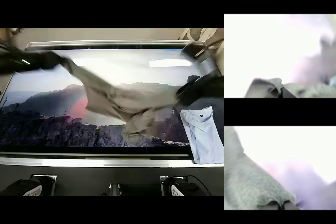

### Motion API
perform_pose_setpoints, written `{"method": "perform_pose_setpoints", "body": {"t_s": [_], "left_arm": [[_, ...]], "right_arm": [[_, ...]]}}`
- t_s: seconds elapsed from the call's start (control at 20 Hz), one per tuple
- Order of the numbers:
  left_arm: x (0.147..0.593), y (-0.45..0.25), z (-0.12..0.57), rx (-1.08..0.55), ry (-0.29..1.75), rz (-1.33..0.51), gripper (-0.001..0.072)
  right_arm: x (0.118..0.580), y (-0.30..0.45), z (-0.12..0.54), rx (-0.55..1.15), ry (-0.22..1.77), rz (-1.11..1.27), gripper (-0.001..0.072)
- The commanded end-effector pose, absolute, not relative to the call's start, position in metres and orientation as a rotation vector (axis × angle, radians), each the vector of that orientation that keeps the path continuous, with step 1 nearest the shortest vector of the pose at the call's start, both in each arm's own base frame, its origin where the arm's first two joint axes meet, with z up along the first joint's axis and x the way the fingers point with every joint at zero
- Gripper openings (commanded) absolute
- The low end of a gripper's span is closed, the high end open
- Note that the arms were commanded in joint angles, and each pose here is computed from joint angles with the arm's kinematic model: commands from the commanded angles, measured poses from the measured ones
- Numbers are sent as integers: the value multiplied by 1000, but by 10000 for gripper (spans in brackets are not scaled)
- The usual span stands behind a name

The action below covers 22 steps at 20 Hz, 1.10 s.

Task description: Fold the shirts.

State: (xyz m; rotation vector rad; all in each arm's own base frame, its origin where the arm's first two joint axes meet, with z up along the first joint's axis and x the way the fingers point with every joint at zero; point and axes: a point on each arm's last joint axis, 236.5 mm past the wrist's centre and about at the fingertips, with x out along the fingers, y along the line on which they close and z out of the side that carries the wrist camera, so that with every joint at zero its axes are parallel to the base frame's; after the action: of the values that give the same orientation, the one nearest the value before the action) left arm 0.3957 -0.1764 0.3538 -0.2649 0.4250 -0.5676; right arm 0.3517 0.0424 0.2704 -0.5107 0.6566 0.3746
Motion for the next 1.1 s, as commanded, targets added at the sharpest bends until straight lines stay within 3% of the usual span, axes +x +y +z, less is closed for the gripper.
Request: {"method": "perform_pose_setpoints", "body": {"t_s": [0.0,0.1,0.2,0.45,0.55,0.7,0.85,1.05], "left_arm": [[268,-117,578,-340,-226,-516,24],[206,-99,618,-339,-396,-515,24],[184,-87,621,-291,-426,-470,24],[212,-71,574,-218,-233,-341,24],[227,-70,553,-198,-160,-318,25],[271,-64,495,-147,20,-241,25],[330,-68,401,-117,268,-195,25],[398,-77,245,-92,613,-148,26]], "right_arm": [[260,10,511,-496,-15,38,23],[210,16,555,-477,-178,27,23],[192,15,558,-476,-194,21,23],[192,11,549,-485,-155,12,23],[209,2,519,-501,-18,7,24],[254,-3,432,-503,357,75,24],[309,1,326,-509,767,208,24],[404,25,192,-424,1033,357,24]]}}
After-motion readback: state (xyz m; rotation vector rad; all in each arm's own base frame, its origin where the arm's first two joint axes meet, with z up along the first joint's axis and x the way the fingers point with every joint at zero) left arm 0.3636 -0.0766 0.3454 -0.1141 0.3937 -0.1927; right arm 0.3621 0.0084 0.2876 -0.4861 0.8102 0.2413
